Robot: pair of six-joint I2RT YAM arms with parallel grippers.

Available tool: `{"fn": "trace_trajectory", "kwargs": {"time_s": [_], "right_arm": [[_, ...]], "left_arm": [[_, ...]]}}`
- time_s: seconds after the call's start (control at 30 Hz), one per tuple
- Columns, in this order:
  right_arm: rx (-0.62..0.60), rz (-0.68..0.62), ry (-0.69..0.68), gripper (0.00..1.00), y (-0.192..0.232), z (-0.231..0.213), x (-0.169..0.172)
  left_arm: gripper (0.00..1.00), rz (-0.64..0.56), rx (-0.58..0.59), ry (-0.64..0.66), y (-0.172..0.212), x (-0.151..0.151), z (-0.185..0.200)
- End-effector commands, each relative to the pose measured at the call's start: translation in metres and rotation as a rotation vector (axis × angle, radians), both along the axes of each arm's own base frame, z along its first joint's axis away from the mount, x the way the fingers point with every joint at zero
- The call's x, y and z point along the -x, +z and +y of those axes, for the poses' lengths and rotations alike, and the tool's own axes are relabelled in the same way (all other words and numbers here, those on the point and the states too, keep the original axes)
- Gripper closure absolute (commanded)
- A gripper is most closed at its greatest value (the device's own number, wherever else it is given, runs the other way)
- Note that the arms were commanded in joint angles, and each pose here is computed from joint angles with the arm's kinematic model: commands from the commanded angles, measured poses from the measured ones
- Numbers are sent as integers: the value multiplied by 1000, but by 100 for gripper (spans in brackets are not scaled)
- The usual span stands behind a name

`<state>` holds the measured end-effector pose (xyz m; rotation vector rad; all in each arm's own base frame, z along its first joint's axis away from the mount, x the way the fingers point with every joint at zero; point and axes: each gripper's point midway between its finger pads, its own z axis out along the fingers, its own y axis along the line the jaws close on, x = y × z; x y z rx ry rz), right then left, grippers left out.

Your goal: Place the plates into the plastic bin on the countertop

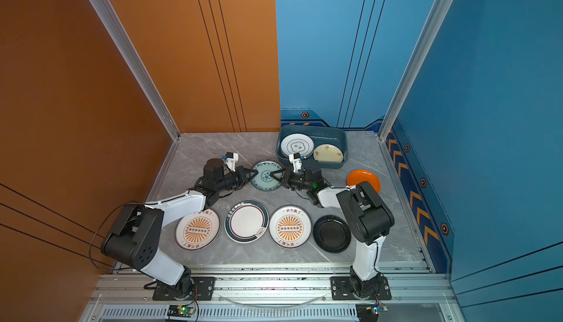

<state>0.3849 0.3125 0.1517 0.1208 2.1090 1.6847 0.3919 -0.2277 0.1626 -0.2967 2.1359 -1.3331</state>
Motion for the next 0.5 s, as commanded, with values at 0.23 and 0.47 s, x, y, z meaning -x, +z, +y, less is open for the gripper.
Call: {"fn": "trace_trajectory", "kwargs": {"time_s": [0.23, 0.47], "right_arm": [[-24, -58, -9, 100, 21, -7, -4], [284, -44, -77, 100, 17, -46, -16]], "left_arm": [[90, -25, 23, -48, 8, 4, -9], [63, -29, 24, -53, 9, 5, -9]]}}
